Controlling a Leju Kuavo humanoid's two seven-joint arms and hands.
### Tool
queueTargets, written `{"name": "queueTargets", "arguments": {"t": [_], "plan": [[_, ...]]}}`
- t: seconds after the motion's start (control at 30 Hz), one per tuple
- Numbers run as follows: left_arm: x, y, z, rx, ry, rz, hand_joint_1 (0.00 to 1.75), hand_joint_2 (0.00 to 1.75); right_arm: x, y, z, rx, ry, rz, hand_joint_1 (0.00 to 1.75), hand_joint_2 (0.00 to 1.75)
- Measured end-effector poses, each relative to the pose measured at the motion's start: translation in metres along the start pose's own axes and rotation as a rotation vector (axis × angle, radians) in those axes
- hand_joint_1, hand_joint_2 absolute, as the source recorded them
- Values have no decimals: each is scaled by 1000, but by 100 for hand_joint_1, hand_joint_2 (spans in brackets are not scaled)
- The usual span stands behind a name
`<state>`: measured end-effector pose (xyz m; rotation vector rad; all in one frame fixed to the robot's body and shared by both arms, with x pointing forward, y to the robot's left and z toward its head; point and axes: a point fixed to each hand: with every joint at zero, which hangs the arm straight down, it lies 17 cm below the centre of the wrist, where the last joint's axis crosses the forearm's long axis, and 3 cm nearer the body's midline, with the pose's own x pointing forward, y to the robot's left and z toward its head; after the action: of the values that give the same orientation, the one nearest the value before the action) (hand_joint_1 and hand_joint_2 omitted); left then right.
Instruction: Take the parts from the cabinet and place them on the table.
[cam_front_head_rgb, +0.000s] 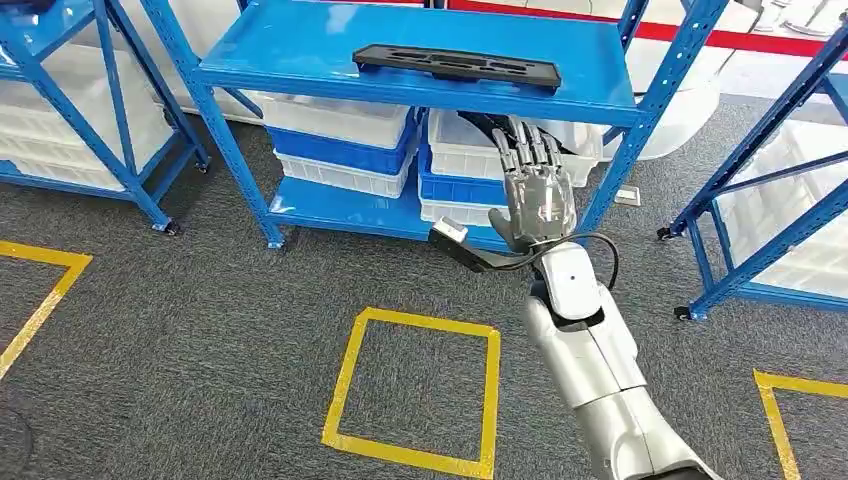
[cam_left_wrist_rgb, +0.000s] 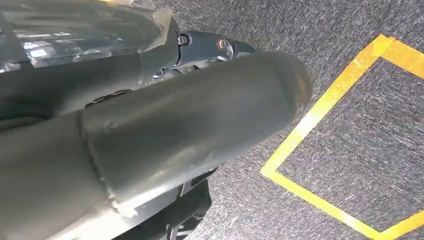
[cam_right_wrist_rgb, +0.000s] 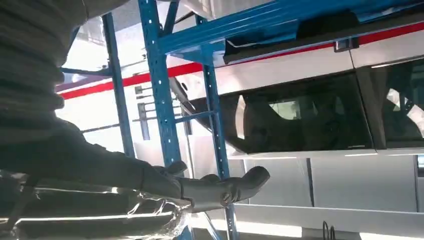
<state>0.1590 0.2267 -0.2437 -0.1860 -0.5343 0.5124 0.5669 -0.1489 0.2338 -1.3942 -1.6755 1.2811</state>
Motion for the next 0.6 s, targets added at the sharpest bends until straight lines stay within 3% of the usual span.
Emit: {"name": "queueTargets", "arguments": {"t": [0.6], "plan": [[-3,4,0,24,12,6,0,0,0,2,3,8,4,-4,0,175]]}}
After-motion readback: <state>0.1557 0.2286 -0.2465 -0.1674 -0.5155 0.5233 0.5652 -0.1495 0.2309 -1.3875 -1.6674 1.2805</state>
